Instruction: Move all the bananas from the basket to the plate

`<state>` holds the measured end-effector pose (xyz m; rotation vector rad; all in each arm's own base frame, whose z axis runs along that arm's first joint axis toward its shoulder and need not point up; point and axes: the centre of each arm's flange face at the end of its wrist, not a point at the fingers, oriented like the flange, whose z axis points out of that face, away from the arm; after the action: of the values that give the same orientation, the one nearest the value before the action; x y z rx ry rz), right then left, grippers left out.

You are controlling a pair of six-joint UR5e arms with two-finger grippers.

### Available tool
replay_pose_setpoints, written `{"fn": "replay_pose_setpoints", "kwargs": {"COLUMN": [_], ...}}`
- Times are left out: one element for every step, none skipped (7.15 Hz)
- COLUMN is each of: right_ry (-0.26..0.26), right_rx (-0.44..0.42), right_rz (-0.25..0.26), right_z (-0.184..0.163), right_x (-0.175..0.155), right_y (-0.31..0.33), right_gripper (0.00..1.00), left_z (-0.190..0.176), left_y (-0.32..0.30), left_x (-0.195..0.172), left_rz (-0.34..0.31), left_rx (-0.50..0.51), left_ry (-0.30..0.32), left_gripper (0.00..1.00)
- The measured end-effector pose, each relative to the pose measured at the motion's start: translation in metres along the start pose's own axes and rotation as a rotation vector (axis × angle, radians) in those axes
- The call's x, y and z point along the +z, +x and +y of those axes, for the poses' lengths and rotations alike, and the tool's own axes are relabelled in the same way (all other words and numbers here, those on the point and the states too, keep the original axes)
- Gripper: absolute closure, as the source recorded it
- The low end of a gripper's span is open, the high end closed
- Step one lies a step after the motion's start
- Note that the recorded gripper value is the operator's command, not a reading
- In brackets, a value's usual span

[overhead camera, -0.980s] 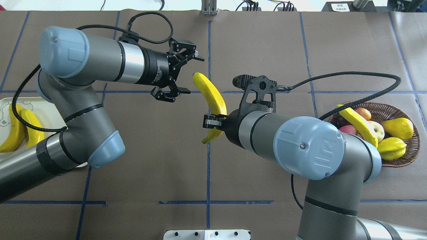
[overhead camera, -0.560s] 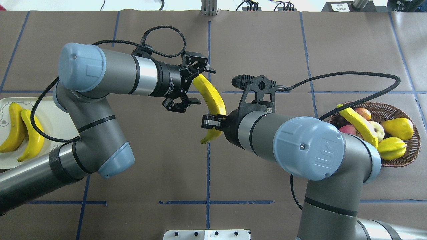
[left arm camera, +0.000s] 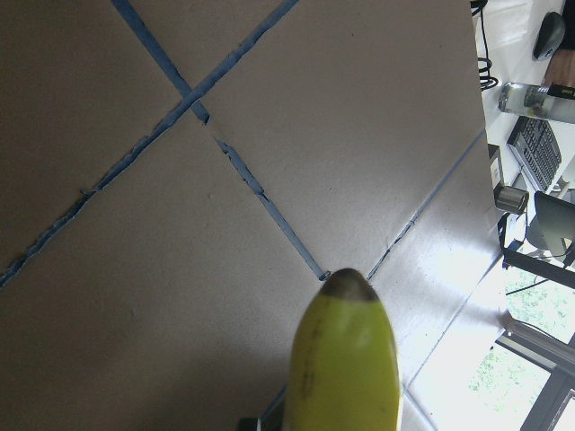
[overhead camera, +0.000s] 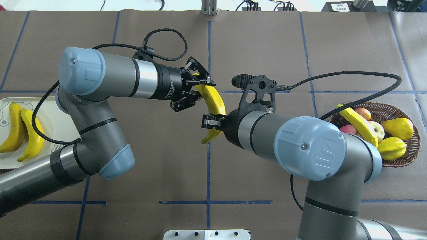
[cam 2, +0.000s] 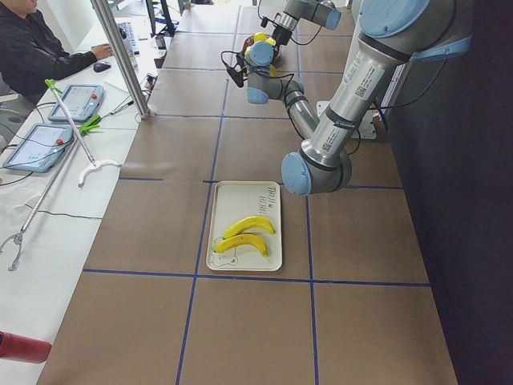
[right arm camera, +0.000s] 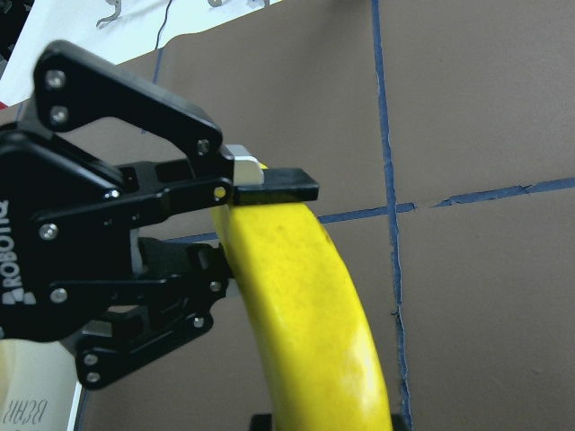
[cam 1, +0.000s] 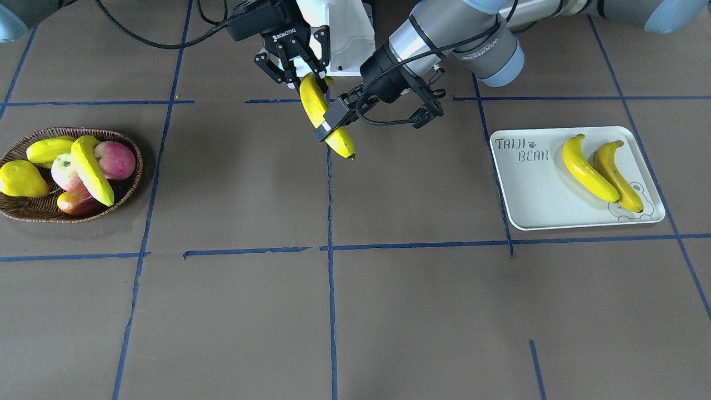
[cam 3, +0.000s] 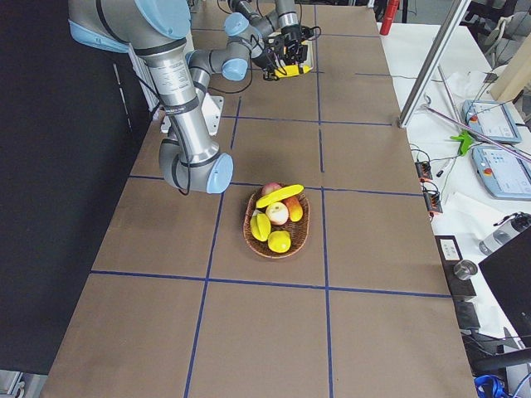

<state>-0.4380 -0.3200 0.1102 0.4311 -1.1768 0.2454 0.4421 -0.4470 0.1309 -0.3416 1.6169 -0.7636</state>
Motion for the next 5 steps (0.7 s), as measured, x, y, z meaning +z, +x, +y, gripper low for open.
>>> {"fn": "replay_pose_setpoints", "kwargs": {"right_ry": [-0.002, -0.008, -0.017, -0.034, -0.067], "right_rx": [0.001, 0.001, -0.001, 0.001, 0.014], "right_rz": [-0.01, -0.019, -0.03, -0.047, -0.06], "right_z": [-0.001, -0.002, -0.003, -0.01, -0.028], "right_x": [-0.005, -0.01, -0.017, -0.028, -0.041], "right_y": [-0.001, -0.002, -0.002, -0.001, 0.007], "right_gripper": [0.0, 0.0, 0.0, 0.0, 0.0], "left_z": [-0.002, -0.006, -0.013, -0.028, -0.056], "left_y": [0.001, 0.002, 0.001, -0.007, -0.021], "left_x": [-0.001, -0.003, -0.005, -0.008, -0.017], "left_rz": [0.002, 0.003, -0.002, -0.032, -0.112], "left_rx": [0.0, 0.001, 0.016, 0.046, 0.105], "left_ry": [0.004, 0.011, 0.024, 0.052, 0.096], "left_gripper": [1.0, 1.0, 1.0, 1.0, 1.0]}}
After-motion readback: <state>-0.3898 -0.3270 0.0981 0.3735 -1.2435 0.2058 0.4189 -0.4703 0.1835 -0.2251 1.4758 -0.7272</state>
